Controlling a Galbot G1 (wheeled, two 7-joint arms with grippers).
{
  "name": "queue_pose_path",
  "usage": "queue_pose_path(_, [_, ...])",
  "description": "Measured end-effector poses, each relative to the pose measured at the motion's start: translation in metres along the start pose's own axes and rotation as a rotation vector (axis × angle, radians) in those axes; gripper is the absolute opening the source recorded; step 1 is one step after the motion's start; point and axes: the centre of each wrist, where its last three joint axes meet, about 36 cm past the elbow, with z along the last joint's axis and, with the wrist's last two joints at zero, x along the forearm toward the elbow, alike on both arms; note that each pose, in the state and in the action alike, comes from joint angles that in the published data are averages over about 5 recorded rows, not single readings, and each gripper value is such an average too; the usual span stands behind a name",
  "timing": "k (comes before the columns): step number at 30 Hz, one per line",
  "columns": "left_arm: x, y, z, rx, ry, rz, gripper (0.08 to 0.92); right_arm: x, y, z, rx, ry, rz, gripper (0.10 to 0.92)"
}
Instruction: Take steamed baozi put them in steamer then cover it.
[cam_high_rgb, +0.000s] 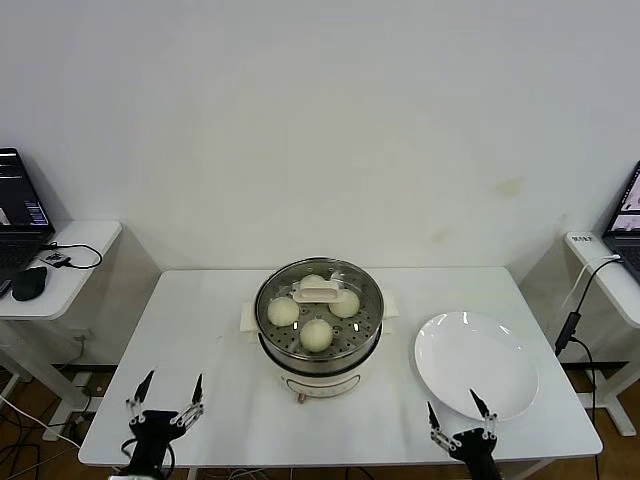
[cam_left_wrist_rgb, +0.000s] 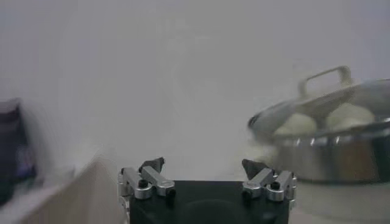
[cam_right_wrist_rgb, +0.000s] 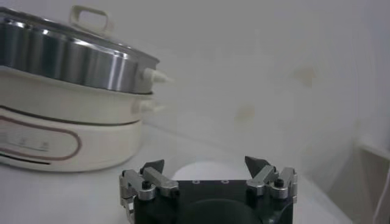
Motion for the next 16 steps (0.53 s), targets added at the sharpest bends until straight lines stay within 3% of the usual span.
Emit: queue_pose_path(16, [0.019,0.006,0.020,0.083,0.027,-0.025,0.823,0.004,0.011,-0.016,-0.059,0.051,-0.021,0.823])
